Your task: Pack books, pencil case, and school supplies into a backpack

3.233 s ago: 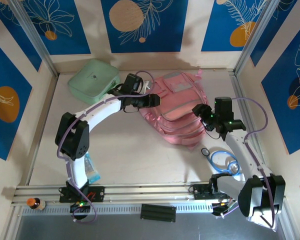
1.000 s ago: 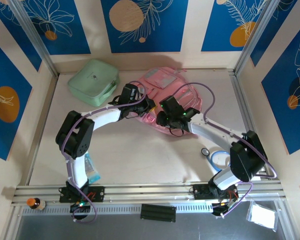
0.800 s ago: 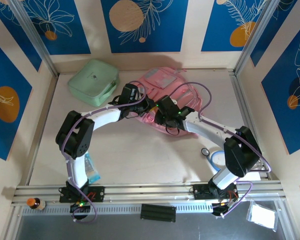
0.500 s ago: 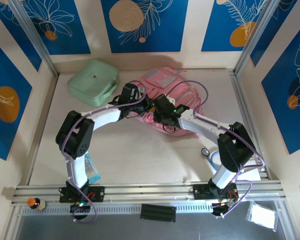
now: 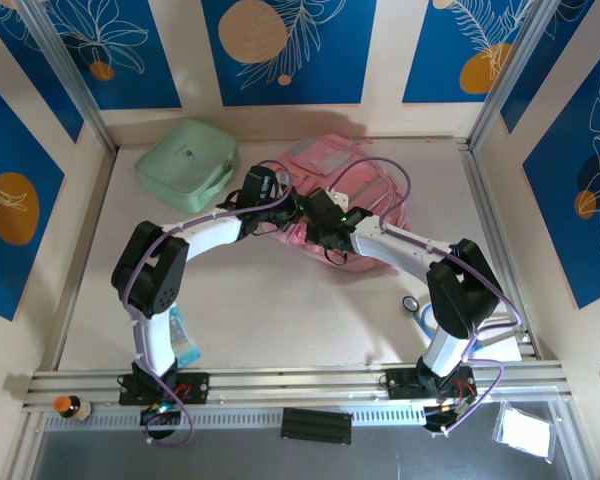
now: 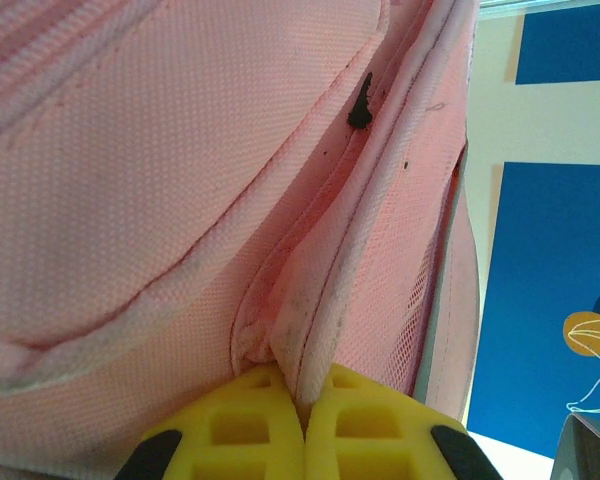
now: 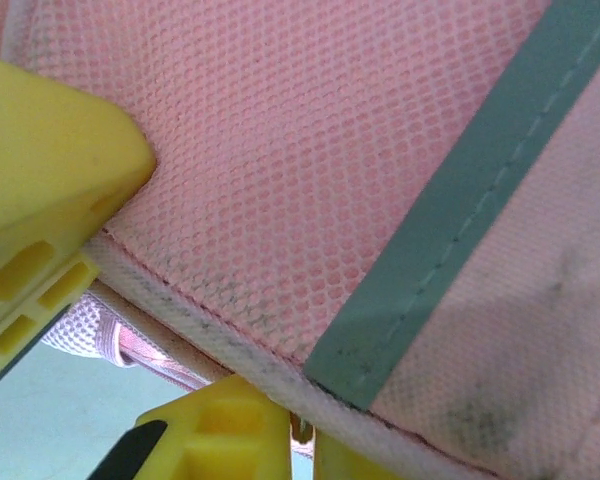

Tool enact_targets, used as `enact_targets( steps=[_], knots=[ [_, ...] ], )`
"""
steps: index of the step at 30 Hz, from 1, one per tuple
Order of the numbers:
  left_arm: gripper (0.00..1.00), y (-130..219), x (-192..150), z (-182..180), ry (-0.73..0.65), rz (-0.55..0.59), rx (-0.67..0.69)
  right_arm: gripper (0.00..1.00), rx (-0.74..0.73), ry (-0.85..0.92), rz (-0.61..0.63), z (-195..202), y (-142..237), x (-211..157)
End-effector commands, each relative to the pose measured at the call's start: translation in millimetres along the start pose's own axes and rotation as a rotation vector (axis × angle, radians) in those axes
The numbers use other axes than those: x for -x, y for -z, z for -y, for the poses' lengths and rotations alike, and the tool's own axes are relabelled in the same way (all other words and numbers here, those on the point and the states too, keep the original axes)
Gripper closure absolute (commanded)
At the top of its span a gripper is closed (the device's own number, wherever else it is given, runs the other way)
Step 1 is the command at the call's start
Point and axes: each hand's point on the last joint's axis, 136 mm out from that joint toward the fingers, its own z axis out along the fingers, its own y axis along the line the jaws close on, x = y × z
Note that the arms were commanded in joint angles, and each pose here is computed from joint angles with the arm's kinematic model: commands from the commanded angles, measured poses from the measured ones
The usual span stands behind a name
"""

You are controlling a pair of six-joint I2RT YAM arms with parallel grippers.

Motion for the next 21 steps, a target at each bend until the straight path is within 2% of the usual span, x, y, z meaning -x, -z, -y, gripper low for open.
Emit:
enact_targets(
  steps=[1, 13, 21],
  knots=[
    [1.0, 7, -2, 41, -0.072, -0.036, -0.116, 0.92, -0.029, 0.035, 0.094, 11, 10, 21],
    [1.0, 15, 22, 12, -0.092, 0.005, -0.024, 0.9, -0.004, 0.11, 0.055, 77, 18, -9],
    [1.0, 12, 21, 11, -0.104, -0.013, -0.019, 0.78, 0.209, 0.243, 0.048, 50, 27, 3]
  ],
)
